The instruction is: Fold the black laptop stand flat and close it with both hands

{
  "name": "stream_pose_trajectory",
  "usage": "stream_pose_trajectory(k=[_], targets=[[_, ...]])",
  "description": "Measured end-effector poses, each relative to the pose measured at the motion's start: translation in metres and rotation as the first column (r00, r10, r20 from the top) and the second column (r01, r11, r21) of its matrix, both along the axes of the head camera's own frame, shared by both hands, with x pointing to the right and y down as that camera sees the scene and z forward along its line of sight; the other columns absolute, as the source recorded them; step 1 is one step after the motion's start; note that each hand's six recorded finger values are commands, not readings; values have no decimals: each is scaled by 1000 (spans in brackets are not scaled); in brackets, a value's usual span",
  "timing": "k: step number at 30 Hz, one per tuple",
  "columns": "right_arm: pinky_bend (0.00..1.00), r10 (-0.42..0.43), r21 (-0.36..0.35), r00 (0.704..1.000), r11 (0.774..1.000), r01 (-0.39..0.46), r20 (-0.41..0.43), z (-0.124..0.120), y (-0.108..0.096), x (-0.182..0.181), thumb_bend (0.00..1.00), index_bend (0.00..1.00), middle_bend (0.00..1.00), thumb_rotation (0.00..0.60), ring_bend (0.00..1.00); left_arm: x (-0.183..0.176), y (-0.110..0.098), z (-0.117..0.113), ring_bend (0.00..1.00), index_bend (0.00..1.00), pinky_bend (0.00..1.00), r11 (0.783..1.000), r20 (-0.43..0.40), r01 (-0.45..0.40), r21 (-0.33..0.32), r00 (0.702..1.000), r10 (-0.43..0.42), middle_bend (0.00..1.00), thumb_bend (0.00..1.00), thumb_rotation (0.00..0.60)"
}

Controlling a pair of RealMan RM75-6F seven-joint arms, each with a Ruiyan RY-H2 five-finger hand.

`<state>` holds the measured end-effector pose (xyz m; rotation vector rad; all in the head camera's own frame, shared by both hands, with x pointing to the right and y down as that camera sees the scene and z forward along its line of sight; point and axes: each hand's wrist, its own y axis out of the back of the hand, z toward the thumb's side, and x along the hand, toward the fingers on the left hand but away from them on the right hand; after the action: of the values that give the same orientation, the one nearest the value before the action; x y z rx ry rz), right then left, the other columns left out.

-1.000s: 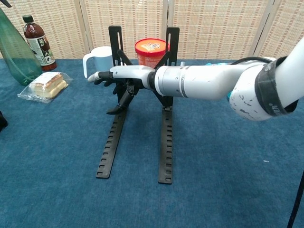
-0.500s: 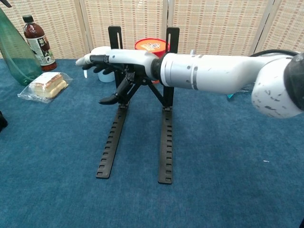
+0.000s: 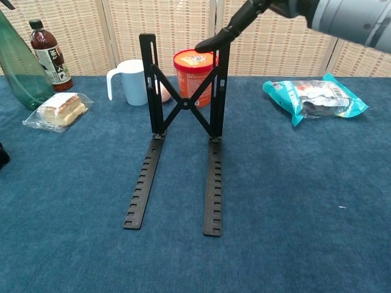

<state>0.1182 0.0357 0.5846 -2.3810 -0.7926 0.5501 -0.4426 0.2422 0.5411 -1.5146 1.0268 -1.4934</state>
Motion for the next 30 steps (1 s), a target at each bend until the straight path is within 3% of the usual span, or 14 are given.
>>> stream_pose_trajectory(k=[8,16,23,30], targets=[[34,89,-150,993,984,-100,-77,22,-9,24,0,0,100,600,0,5,-3,4,95,148,60,1000,-11,-14,-3,1000,14,139,311,600],[34,130,-292,988,945,-149,-82,51,-13,31,0,0,100,600,0,3,-2,4,95,148,60,1000,-7,-6,-6,1000,6,139,310,600],[34,143,-380,989,914,-145,-33,57,-9,28,0,0,109,600,0,3,-3,5,95,148,60,1000,-8,-7,-5,1000,7,139,311,600],[34,119,-478,992,874,-88,35,53,8,34,0,0,113,600,0,6,-8,7,94,148,60,1000,-15,-19,-8,1000,19,139,311,600]])
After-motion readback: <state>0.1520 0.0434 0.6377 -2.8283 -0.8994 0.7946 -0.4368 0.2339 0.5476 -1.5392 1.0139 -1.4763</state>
